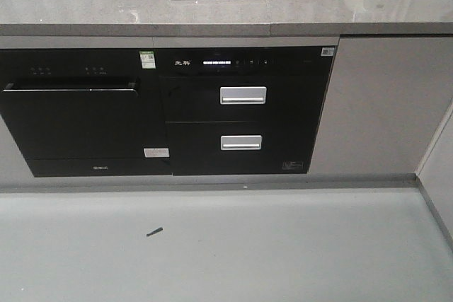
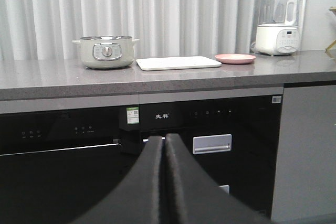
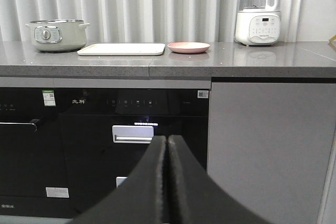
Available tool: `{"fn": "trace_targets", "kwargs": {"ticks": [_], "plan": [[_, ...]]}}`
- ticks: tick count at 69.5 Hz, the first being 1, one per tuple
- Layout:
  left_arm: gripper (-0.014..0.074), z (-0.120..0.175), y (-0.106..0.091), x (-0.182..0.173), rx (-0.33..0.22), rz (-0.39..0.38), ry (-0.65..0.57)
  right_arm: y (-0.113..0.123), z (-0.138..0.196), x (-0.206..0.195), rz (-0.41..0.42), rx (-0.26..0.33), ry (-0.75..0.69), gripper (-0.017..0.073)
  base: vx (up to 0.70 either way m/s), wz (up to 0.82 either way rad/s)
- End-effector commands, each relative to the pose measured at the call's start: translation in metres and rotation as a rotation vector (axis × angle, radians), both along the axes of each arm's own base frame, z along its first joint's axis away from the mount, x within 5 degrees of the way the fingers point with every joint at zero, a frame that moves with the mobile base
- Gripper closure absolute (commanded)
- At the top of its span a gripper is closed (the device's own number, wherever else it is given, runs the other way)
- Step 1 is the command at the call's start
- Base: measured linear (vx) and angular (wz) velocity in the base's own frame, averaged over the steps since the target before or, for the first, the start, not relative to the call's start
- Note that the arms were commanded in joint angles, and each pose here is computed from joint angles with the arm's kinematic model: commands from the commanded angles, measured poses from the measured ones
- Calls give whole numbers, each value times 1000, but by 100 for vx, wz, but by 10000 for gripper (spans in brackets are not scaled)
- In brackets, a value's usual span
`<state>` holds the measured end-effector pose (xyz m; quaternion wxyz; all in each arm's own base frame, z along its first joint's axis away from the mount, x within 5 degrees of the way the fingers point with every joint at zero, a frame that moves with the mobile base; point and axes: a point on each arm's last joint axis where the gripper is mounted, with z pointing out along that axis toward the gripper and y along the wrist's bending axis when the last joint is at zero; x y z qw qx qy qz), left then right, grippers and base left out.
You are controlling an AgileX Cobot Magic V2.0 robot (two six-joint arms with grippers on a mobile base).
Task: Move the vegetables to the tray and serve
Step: 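Drive the base forward to the counter with the pot, tray and plate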
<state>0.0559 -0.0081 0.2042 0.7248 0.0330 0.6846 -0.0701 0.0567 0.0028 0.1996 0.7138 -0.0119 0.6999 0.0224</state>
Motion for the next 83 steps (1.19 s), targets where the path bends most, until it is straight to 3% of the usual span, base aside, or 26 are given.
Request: {"fn": "trace_targets", "kwargs": {"ticks": [1, 83], "plan": [[600, 4, 0, -1, -14, 1, -72, 0, 5, 0, 0, 1, -72, 568, 29, 3], [600, 4, 0, -1, -14, 1, -72, 0, 5, 0, 0, 1, -71, 568, 28, 0]]}}
